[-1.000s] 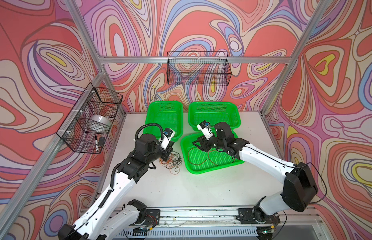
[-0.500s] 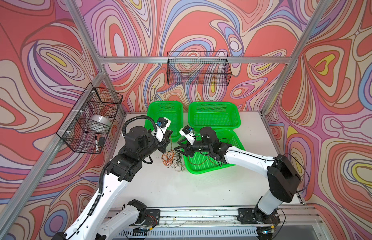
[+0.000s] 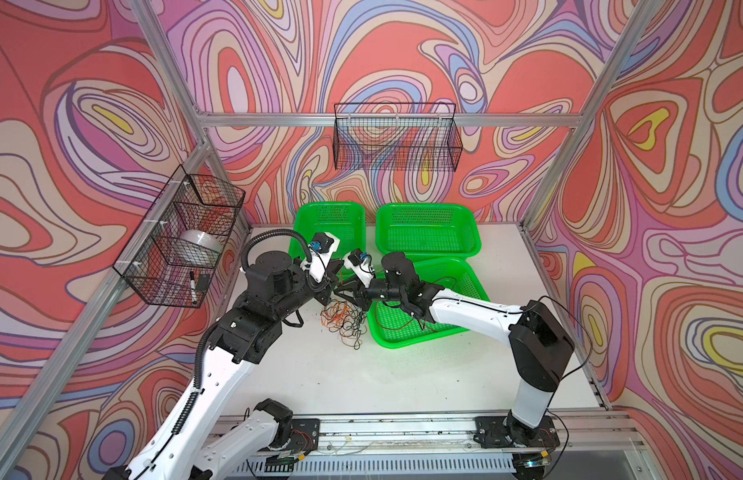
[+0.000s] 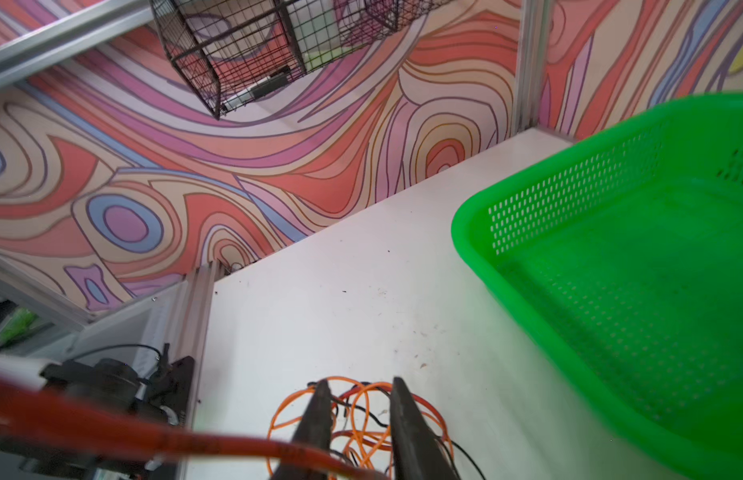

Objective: Untangle the cables

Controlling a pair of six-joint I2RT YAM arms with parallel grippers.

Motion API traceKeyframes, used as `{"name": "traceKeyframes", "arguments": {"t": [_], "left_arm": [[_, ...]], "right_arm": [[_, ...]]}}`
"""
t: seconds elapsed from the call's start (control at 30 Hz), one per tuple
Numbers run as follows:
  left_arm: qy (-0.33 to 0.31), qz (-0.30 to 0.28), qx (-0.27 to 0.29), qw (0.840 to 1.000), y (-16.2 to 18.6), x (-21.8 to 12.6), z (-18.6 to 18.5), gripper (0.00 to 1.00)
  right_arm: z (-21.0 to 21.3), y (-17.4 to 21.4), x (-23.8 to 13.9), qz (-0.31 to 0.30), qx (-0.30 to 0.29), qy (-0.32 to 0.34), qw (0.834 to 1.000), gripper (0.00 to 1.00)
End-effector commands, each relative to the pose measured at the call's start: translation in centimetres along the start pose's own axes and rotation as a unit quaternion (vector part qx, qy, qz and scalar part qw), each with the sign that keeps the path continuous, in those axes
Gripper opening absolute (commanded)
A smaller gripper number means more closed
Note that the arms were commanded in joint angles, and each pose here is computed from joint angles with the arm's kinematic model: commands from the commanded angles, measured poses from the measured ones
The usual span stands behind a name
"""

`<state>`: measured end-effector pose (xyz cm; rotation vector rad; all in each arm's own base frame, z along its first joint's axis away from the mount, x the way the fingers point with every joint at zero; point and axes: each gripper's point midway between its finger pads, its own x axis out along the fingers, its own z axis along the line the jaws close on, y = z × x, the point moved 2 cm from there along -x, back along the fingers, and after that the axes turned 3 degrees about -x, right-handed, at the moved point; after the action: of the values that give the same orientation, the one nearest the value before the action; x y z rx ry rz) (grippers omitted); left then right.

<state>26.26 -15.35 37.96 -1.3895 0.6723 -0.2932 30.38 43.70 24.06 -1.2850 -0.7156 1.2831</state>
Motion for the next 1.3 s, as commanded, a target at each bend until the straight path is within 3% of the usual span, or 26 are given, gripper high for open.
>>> {"name": "traceKeyframes", "arguments": {"t": [0.0,0.03,0.1,0.13,0.23,0.3,0.5,0.73,0.93,1.17,1.27], "left_arm": [[-0.005,-0.011,-0.003,1.000,-1.0,-0.6,0.0,0.00],[-0.016,-0.009,-0.007,1.000,-0.8,-0.7,0.3,0.11],[-0.048,-0.002,-0.022,0.999,-0.1,-1.0,1.2,0.44],[-0.070,0.002,-0.031,0.997,0.4,-1.2,1.8,0.54],[-0.121,0.005,-0.056,0.991,1.9,-2.0,3.1,0.77],[-0.163,0.008,-0.077,0.984,2.9,-2.8,4.2,0.82],[-0.228,0.043,-0.125,0.965,6.5,-4.2,5.9,0.87],[-0.225,0.074,-0.200,0.951,9.9,-3.5,7.0,0.89],[-0.122,0.122,-0.248,0.953,12.0,0.0,5.7,0.85],[-0.019,0.172,-0.201,0.964,13.6,3.6,3.9,0.70],[0.009,0.190,-0.189,0.963,14.4,4.2,3.3,0.68]], "right_arm": [[-0.4,-1.2,0.0,-0.019,0.000,0.020,1.000,0.00],[-0.4,-1.4,-0.2,-0.024,0.002,0.025,0.999,0.00],[-0.6,-1.8,-0.6,-0.027,0.006,0.036,0.999,0.00],[-0.6,-2.1,-0.8,-0.029,0.007,0.040,0.999,0.00],[-0.5,-2.7,-1.1,-0.032,0.010,0.042,0.999,0.00],[-0.6,-3.0,-1.2,-0.030,0.014,0.046,0.998,0.00],[-1.5,-3.8,-1.7,-0.036,0.039,0.057,0.997,0.00],[-1.4,-5.2,-3.1,-0.047,0.031,0.051,0.997,0.00],[0.1,-5.1,-3.4,-0.033,-0.004,0.013,0.999,0.00],[1.4,-4.8,-3.8,-0.018,-0.027,-0.021,0.999,0.00],[1.7,-4.6,-3.8,-0.016,-0.027,-0.031,0.999,0.00]]}}
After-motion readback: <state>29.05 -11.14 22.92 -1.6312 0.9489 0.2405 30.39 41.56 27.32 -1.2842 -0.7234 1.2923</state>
